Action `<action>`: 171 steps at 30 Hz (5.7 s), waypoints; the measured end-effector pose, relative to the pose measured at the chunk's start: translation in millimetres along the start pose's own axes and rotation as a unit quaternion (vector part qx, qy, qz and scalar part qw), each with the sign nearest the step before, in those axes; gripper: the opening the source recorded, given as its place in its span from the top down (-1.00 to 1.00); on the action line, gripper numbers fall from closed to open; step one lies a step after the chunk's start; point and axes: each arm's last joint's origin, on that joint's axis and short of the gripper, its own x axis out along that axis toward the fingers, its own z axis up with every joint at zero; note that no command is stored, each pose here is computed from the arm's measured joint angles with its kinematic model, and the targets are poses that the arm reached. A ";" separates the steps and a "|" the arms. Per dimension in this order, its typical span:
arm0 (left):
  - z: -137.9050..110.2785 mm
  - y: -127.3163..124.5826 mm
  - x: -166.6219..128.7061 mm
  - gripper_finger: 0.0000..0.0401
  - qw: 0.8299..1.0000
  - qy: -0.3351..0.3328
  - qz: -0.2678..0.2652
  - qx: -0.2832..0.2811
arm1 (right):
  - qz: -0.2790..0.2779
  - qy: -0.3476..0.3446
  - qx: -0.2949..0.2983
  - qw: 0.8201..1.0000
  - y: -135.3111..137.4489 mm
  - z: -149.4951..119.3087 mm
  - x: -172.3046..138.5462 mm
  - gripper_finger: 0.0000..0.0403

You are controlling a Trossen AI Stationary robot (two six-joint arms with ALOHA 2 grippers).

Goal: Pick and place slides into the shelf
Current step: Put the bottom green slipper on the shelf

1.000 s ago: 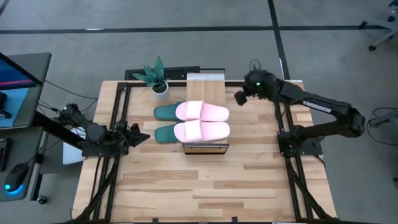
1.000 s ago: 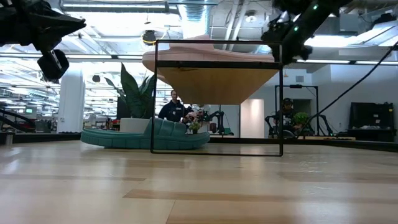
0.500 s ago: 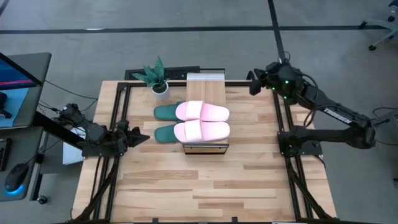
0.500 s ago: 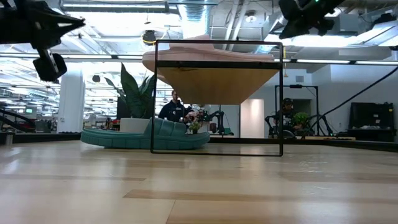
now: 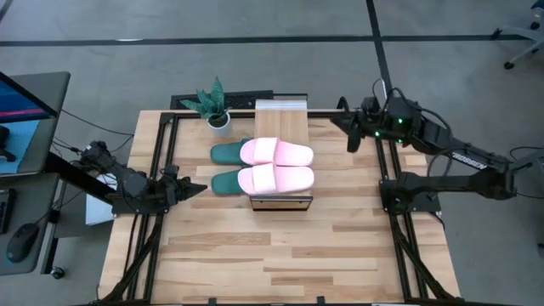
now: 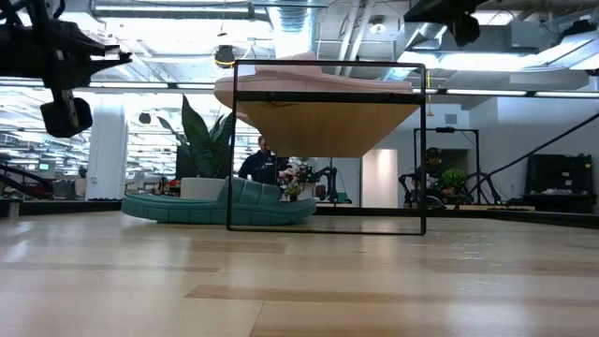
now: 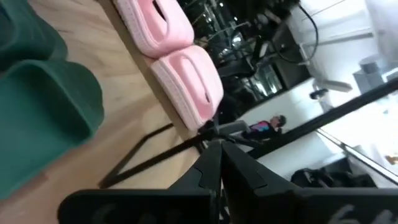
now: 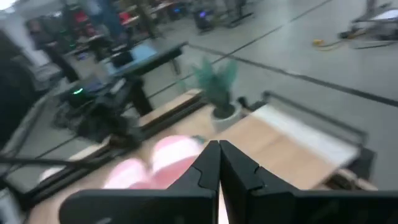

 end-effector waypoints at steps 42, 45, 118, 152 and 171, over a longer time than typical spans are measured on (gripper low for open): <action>14.6 41.4 34.3 0.18 0.974 0.071 0.205 -0.062 | -0.020 0.052 -0.026 0.998 38.6 -28.2 -30.1 1.00; 27.3 29.2 21.2 0.18 0.965 0.074 0.251 -0.034 | -0.023 0.057 -0.019 0.998 38.2 -29.2 -30.3 1.00; 8.9 69.9 28.3 0.22 0.897 0.047 0.426 -0.104 | -0.022 0.054 0.000 0.998 61.4 -42.3 -43.4 1.00; -1.8 82.0 59.9 0.26 0.906 0.048 0.409 -0.100 | -0.025 0.060 -0.003 0.998 60.8 -43.5 -43.5 1.00; 0.3 77.0 55.7 0.83 0.913 0.054 0.399 -0.069 | -0.014 0.066 -0.002 0.998 61.2 -43.9 -43.8 1.00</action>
